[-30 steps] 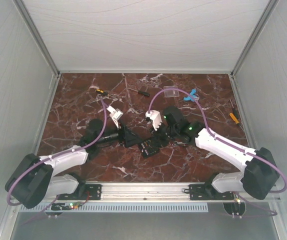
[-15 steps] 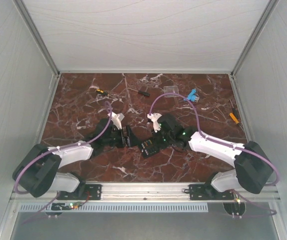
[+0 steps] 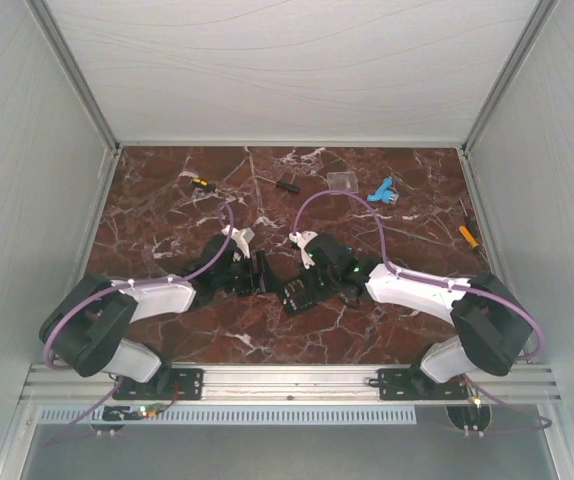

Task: Snap on the fuse box
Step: Install the fuse at the fuse box base.

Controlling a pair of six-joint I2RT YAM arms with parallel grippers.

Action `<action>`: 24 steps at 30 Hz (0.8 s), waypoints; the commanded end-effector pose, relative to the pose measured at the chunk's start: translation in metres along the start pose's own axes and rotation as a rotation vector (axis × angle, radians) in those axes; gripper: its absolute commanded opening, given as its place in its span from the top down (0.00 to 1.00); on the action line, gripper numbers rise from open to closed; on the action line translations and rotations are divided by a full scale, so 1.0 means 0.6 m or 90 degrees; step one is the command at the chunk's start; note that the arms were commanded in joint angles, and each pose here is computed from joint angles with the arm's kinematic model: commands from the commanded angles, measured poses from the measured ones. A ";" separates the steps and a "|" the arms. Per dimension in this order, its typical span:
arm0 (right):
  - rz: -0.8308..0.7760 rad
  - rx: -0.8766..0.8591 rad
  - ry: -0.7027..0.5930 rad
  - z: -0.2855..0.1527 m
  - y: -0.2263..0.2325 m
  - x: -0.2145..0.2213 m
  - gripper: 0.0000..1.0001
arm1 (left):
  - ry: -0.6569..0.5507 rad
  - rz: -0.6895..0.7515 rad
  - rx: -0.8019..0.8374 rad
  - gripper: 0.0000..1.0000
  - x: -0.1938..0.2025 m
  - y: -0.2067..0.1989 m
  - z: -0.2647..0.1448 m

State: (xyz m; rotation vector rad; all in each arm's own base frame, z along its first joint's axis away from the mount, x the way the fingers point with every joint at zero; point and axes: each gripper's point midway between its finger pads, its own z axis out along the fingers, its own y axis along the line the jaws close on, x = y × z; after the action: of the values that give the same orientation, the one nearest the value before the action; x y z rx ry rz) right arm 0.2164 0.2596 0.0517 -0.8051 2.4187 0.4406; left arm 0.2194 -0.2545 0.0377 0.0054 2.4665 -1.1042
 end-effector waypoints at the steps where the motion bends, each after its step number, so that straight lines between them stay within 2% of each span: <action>1: 0.008 0.013 -0.026 0.005 0.002 -0.021 1.00 | -0.018 0.002 0.012 0.36 -0.023 -0.022 0.009; 11: 0.022 0.024 -0.018 0.016 0.003 -0.008 1.00 | -0.008 -0.009 -0.002 0.44 -0.017 -0.016 0.022; 24: 0.036 0.069 -0.025 0.023 -0.008 0.010 1.00 | -0.007 -0.052 -0.003 0.61 -0.002 -0.003 0.038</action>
State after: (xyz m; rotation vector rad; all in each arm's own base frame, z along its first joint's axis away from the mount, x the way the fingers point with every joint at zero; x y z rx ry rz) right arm 0.2207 0.2636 0.0440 -0.7120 2.4084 0.3760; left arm 0.2172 -0.2629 0.0147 -0.0787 2.5439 -1.0917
